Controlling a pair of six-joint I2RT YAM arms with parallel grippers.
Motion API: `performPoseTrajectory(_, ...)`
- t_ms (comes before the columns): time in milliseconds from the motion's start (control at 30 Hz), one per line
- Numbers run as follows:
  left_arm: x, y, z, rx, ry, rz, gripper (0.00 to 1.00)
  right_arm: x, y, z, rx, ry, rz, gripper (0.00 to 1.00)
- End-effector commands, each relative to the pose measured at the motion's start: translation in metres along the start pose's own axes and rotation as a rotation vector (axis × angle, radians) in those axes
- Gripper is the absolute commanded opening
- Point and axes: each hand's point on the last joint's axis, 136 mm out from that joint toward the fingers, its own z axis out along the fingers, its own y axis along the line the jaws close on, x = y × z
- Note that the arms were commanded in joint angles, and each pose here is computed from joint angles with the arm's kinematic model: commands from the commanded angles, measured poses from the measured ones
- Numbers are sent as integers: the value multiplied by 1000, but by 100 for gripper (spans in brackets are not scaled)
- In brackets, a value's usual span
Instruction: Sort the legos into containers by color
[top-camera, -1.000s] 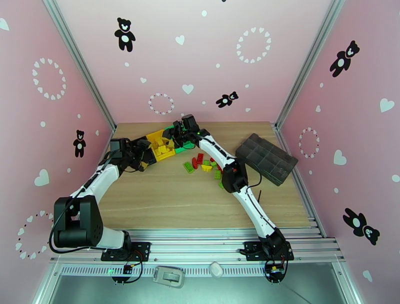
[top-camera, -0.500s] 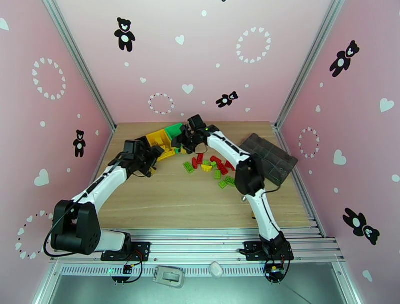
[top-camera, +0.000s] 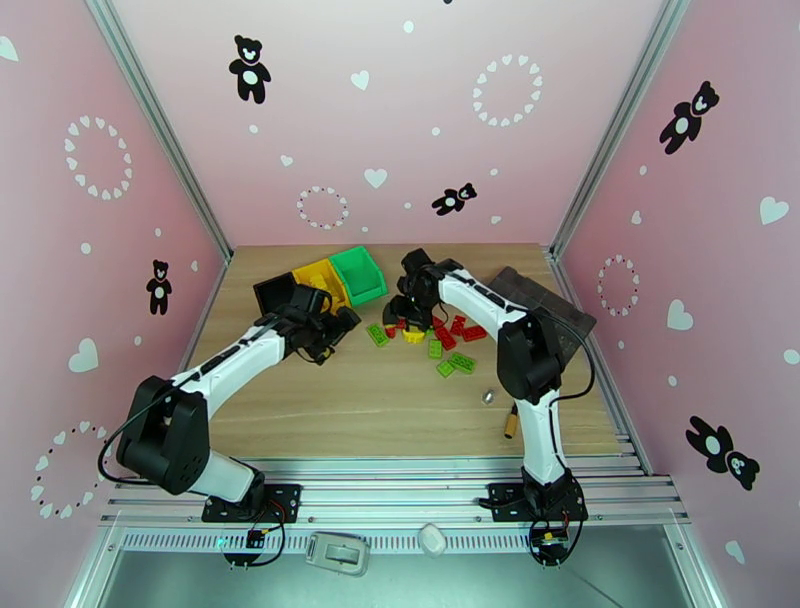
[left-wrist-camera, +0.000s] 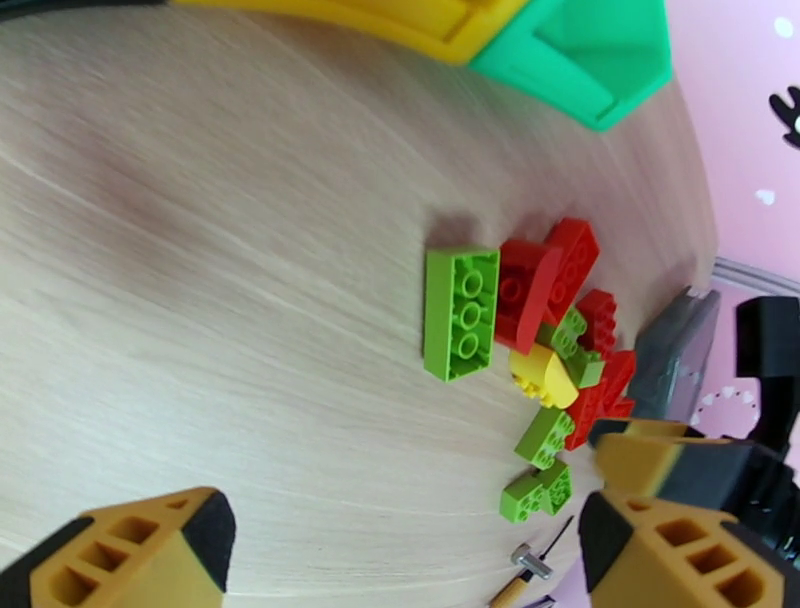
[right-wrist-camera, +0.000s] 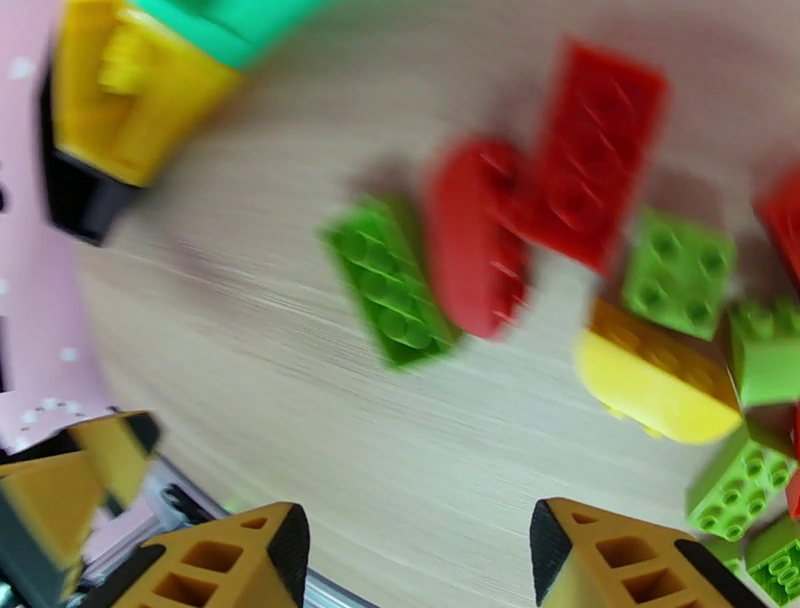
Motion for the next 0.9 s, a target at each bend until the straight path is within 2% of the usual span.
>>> performPoseTrajectory(0,3,-3,5,-34,-12,1,96,10,-11,-11,68,-4,-24,64)
performPoseTrajectory(567,6,0,5,-51,-21,6,96,18,-49,27,202,74,-11,69)
performPoseTrajectory(867,4,-1,5,-49,-18,10,96,10,-61,32,278,79,-38,70)
